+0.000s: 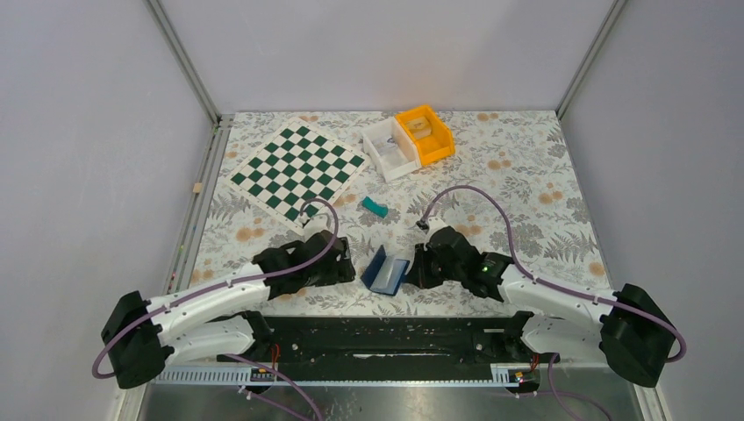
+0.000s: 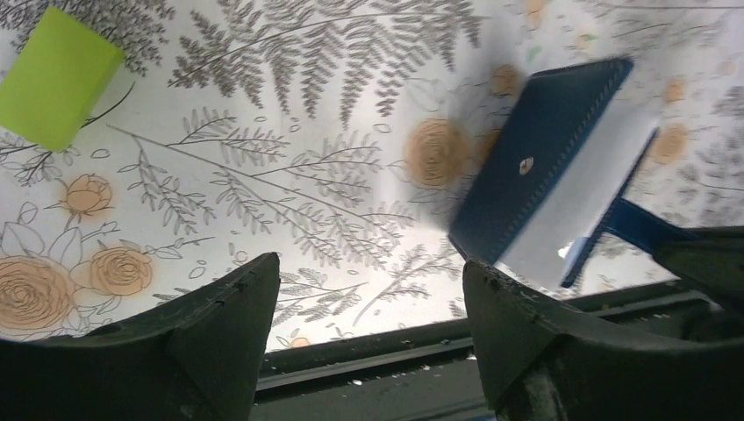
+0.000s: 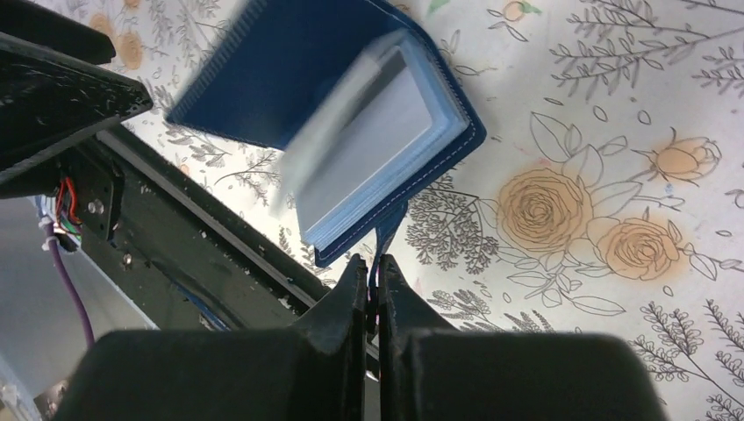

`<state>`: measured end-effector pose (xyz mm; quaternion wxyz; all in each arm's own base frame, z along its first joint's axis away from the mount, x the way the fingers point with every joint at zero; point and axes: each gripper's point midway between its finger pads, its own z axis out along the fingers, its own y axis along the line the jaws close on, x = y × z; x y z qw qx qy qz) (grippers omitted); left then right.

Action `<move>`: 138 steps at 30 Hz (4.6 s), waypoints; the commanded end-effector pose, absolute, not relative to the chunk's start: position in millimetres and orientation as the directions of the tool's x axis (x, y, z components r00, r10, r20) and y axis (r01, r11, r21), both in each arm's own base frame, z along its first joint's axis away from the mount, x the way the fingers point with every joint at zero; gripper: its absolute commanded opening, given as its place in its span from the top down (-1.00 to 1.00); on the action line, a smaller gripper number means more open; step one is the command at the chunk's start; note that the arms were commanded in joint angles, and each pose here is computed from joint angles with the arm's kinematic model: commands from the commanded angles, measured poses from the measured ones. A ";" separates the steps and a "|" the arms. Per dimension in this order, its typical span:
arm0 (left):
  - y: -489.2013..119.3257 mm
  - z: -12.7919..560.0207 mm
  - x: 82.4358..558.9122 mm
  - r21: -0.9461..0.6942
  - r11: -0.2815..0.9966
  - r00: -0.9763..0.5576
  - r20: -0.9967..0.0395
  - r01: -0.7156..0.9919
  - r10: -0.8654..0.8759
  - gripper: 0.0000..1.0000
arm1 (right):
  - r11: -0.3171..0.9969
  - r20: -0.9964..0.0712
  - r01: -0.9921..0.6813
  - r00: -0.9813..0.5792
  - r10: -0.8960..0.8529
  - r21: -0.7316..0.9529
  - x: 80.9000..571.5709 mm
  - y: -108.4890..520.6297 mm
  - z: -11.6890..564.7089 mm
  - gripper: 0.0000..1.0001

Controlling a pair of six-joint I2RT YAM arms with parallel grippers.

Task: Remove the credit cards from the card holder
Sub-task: Open the card holder at the center of the board, then remove the credit card from the card holder.

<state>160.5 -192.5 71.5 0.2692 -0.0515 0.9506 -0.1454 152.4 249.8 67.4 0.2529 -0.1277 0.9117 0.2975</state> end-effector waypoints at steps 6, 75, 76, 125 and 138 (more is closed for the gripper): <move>-249.6 157.1 165.9 -0.558 0.807 -0.822 -0.541 0.191 -0.179 -0.54 | 0.691 -0.620 -0.528 -0.771 -0.147 0.493 163.4 278.3 118.8 1.00; -311.8 77.1 193.4 -0.568 0.789 -0.899 -0.436 0.234 -0.047 -0.34 | 0.957 -0.377 -0.036 -0.923 0.078 0.287 189.6 199.0 12.2 0.90; -312.5 77.4 192.8 -0.571 0.786 -0.899 -0.436 0.238 -0.044 -0.34 | 0.957 -0.378 -0.037 -0.923 0.078 0.287 189.8 198.8 12.7 0.90; -328.5 124.8 227.7 -0.775 0.597 -0.925 -0.355 0.209 -0.138 -0.24 | 0.806 -0.711 -0.387 -0.701 0.059 0.448 151.2 307.7 146.0 -0.20; -223.5 138.8 280.2 -0.646 0.763 -0.830 -0.442 0.032 -0.339 -0.32 | 0.932 -0.731 -0.305 -0.678 -0.069 0.195 168.1 329.7 123.1 -0.44</move>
